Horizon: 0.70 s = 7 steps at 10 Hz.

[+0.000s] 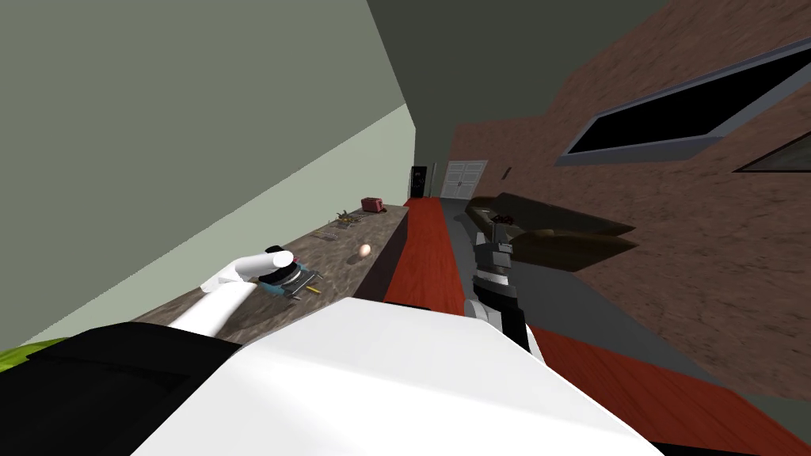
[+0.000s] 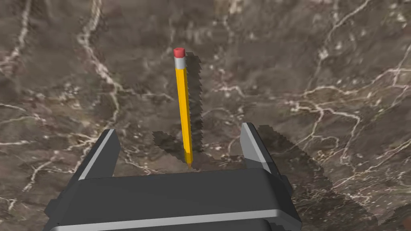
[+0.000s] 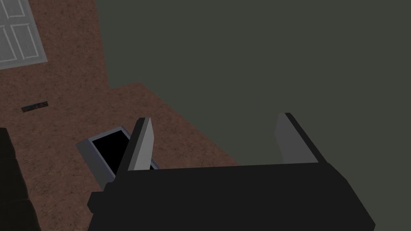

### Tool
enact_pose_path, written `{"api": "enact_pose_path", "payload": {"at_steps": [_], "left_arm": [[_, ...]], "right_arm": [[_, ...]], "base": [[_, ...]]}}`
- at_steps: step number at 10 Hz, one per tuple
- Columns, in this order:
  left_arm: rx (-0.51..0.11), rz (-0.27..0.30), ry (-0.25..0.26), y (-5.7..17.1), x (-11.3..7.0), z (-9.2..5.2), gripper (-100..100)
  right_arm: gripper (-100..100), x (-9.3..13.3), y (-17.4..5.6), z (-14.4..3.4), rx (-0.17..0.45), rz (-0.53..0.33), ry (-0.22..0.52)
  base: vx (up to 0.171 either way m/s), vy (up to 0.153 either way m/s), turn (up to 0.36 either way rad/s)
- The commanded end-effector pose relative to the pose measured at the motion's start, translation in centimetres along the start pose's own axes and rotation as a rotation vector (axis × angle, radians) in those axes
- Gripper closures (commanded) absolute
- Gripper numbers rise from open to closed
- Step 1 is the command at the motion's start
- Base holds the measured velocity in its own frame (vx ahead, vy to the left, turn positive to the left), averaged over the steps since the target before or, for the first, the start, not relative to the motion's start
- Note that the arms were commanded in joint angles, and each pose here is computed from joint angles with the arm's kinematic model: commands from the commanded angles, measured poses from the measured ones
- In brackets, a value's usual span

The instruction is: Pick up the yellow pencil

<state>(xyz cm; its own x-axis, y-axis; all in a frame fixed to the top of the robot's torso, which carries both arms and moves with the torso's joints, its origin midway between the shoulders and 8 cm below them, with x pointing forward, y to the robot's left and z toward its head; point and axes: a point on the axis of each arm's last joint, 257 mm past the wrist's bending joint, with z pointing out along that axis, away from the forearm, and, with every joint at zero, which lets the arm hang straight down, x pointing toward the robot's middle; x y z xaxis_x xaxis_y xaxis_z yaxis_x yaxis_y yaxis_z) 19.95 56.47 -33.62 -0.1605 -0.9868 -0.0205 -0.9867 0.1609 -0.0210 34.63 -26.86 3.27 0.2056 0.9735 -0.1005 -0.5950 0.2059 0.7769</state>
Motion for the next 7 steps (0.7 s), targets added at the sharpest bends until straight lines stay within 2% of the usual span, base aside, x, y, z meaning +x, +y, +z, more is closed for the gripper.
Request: {"api": "enact_pose_path", "payload": {"at_steps": [1,2,3,5,6,7], "left_arm": [[0.000,0.000,0.000,0.0,0.0,0.0,-100],[-0.005,-0.002,0.005,0.2,0.1,0.1,0],[-0.002,-0.009,0.004,0.1,0.3,1.3,-100],[-0.001,-0.015,0.003,0.1,0.5,2.5,-100],[-0.003,-0.012,0.004,0.3,0.4,1.9,-100],[-0.001,-0.013,0.003,0.2,0.4,2.0,100]], "right_arm": [[0,0.0,0.0,0.0,0.000,0.000,0.000],[0,0.0,0.0,0.0,0.000,0.000,0.000],[0,0.0,0.0,0.0,0.000,0.000,0.000],[0,0.0,0.0,0.0,0.000,0.000,0.000],[0,0.0,0.0,0.0,0.000,0.000,0.000],[0,0.0,0.0,0.0,0.000,0.000,0.000]], "base": [[0.019,0.009,-0.004],[0.000,0.000,0.000],[-0.013,0.008,-0.055],[-0.025,0.019,-0.046],[-0.013,0.008,-0.012],[0.000,0.000,0.000]]}}
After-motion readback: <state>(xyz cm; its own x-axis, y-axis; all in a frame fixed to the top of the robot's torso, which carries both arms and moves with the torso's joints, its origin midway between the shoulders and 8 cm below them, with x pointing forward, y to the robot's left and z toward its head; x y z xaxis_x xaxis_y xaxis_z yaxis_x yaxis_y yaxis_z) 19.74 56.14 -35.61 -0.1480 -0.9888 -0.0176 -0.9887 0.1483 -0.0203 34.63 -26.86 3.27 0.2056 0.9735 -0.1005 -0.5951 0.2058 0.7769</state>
